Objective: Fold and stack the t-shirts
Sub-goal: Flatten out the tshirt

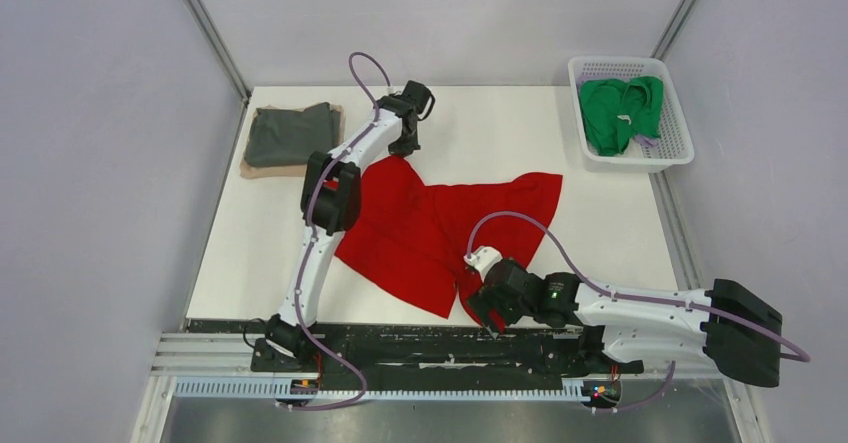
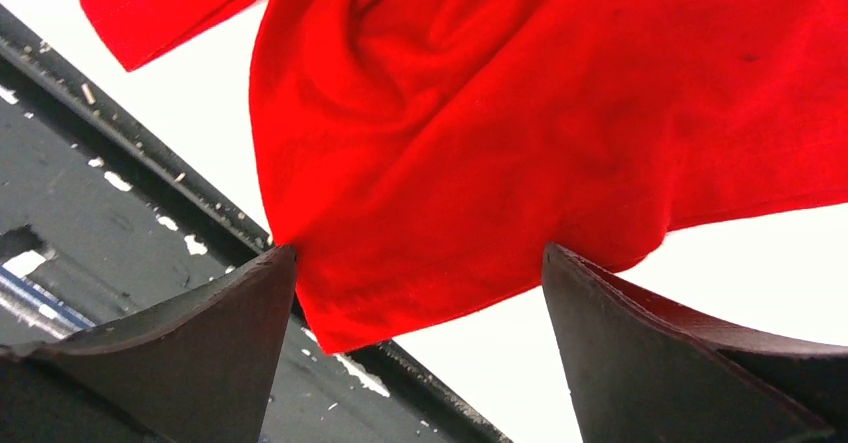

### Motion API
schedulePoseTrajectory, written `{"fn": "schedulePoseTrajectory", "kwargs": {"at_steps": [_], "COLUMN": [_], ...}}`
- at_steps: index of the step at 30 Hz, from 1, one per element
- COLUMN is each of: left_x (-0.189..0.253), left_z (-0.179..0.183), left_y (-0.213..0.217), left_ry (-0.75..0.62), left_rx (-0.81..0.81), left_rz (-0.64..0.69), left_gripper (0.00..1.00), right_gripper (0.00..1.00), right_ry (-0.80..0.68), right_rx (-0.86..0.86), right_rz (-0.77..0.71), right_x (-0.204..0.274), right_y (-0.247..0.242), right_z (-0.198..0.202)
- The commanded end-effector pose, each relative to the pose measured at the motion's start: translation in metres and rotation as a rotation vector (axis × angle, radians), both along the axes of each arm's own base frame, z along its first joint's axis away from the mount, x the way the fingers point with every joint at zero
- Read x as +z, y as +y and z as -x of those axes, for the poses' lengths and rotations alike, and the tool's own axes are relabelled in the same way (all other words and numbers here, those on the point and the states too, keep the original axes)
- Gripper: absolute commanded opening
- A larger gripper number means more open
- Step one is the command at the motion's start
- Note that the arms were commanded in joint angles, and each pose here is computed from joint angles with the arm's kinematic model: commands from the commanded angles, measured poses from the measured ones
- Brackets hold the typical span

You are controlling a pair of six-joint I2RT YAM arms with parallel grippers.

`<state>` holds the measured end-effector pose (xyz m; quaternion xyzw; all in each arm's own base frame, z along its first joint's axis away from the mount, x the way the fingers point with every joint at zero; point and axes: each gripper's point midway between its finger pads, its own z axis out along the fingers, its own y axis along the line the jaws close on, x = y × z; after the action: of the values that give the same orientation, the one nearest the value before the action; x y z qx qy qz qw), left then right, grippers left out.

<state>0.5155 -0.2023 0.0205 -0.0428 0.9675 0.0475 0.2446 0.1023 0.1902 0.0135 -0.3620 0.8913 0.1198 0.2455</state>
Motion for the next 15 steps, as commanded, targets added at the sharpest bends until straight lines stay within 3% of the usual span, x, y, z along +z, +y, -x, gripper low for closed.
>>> {"fn": "schedulePoseTrajectory", "kwargs": {"at_steps": [1, 6, 15], "left_x": [-0.013, 0.020, 0.079], "left_z": [0.026, 0.039, 0.072], "left_y": [0.039, 0.057, 0.074], "left_ry": [0.062, -0.012, -0.207], "left_rx": [0.075, 0.116, 0.199], "left_rz": [-0.150, -0.172, -0.058], "left_gripper": [0.02, 0.02, 0.02], "right_gripper": [0.93, 0.85, 0.83], "right_ry": [-0.030, -0.082, -0.149], "right_rx": [-0.065, -0.161, -0.314], "right_rz": [0.092, 0.186, 0.255], "right_x": [-0.012, -0.013, -0.005], "right_y": [-0.018, -0.038, -0.068], "right_z": [-0.007, -0.018, -0.026]}}
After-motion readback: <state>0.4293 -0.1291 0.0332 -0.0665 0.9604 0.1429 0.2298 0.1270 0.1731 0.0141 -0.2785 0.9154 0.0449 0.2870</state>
